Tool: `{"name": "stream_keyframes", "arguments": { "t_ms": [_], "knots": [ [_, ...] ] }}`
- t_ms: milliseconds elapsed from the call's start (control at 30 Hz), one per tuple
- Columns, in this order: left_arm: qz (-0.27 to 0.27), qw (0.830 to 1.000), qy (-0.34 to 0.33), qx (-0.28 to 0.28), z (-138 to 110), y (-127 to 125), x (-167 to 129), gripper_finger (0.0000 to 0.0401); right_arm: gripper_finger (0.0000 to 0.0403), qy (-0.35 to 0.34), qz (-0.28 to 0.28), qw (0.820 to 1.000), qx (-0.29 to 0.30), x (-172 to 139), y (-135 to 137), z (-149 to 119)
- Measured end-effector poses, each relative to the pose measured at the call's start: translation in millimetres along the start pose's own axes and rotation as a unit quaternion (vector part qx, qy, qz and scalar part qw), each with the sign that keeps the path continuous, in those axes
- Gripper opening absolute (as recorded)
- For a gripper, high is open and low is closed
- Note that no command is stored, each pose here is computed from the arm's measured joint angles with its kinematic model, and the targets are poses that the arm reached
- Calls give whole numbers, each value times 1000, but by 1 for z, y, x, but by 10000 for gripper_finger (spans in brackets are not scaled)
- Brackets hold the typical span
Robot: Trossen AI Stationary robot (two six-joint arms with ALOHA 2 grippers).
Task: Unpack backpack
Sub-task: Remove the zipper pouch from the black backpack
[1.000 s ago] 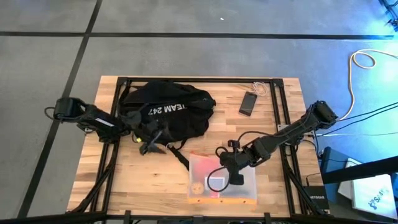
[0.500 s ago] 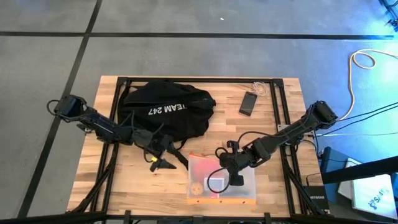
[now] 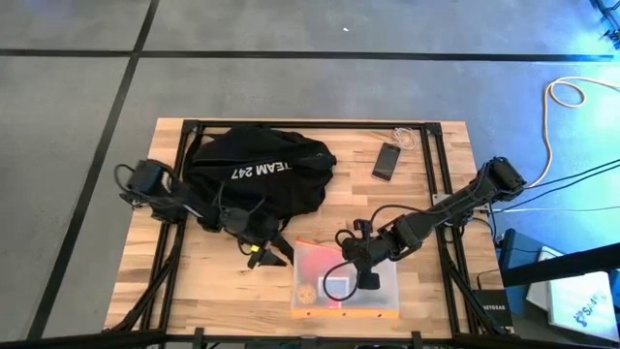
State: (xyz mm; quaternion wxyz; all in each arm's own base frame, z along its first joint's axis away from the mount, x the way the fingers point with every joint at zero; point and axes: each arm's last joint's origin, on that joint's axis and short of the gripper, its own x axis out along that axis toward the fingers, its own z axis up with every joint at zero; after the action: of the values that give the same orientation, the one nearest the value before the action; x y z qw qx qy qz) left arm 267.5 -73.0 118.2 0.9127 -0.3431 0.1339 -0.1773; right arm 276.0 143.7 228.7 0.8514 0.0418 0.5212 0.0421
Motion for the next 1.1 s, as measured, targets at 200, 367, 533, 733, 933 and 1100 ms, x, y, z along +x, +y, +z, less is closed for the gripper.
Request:
{"name": "stream_keyframes", "arguments": {
  "t_ms": [200,367,533,733,933,1100],
  "knots": [
    [-5,1000,-9,-2,2,15,15,315,0,1,0,1000,-1,0,0,0],
    [0,1000,2,-11,4,20,16,315,0,1,0,1000,-1,0,0,0],
    [-6,996,78,-52,-3,28,12,315,0,0,0,1000,0,0,0,0],
    [8,991,106,-79,-5,33,11,315,0,-3,1,1000,0,0,0,1],
    [29,991,105,-83,-3,40,9,315,0,-2,1,1000,-2,0,0,0],
    [42,996,62,-55,7,40,15,315,0,-10,4,1000,-10,0,1,2]
  ]
}}
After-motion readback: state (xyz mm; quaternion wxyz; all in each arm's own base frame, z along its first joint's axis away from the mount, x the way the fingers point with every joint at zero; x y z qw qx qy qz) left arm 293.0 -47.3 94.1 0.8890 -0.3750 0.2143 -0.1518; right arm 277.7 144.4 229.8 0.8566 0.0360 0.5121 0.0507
